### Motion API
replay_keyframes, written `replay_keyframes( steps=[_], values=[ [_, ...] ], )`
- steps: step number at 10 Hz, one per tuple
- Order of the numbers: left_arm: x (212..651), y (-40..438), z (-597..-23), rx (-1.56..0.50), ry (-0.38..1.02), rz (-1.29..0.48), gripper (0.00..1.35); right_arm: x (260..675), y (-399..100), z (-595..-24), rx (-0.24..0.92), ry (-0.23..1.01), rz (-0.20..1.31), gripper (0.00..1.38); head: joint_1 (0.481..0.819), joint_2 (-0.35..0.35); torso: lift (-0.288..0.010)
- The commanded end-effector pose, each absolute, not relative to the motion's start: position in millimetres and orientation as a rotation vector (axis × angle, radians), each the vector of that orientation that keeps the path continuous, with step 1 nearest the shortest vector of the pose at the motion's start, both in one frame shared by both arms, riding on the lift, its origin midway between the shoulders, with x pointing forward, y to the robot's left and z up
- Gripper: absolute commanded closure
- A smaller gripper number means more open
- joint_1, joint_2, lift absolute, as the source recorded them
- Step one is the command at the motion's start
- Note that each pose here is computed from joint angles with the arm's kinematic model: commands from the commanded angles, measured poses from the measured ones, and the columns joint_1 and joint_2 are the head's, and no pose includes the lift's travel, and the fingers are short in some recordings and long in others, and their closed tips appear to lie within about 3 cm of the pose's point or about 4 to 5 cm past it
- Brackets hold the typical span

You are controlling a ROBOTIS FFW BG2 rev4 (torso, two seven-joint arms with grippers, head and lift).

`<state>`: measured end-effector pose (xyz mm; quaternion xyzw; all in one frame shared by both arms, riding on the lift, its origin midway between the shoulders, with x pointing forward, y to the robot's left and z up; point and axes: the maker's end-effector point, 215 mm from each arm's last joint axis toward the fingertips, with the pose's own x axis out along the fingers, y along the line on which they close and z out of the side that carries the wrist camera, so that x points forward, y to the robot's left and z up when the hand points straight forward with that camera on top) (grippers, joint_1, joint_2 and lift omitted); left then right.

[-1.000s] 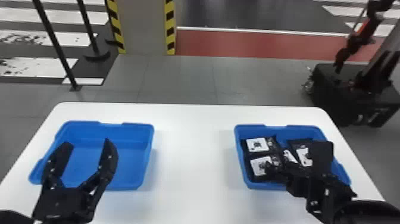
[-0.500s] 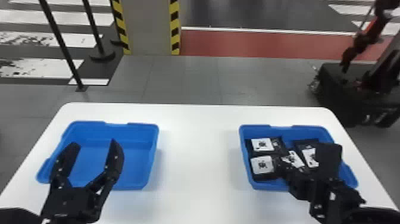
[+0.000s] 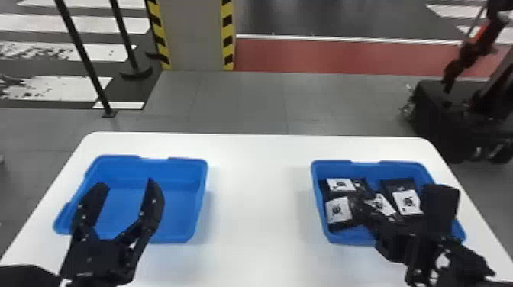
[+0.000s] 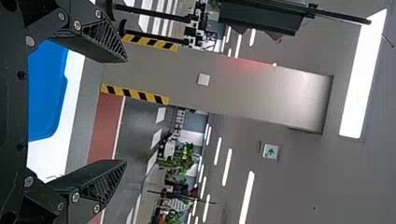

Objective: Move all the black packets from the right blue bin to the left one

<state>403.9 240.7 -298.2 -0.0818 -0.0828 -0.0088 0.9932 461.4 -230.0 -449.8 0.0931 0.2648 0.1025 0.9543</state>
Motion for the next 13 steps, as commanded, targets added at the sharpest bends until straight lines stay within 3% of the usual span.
replay_keyframes(
  steps=[1,3,5,9,13],
  values=[
    [403.3,242.9,-295.2,-0.197,-0.178,-0.010,0.27,439.9,-211.0,-399.1,0.219,0.451,0.249,1.16,0.695,0.014,-0.110],
    [401.7,247.2,-294.0,-0.213,-0.186,-0.001,0.27,425.6,-217.4,-332.4,0.180,0.334,0.234,1.16,0.695,0.038,-0.110],
    [403.1,243.5,-301.4,-0.269,-0.163,-0.003,0.27,420.6,-200.9,-281.6,0.239,0.223,0.287,1.16,0.695,0.040,-0.110],
    [408.7,233.4,-299.7,-0.389,-0.173,-0.011,0.27,442.1,-154.1,-246.5,0.450,0.063,0.575,1.16,0.695,0.103,-0.110],
    [425.3,186.5,-275.5,-0.620,-0.175,-0.145,0.27,458.6,-100.5,-251.5,0.598,0.048,0.831,1.16,0.695,0.135,-0.110]
  ],
)
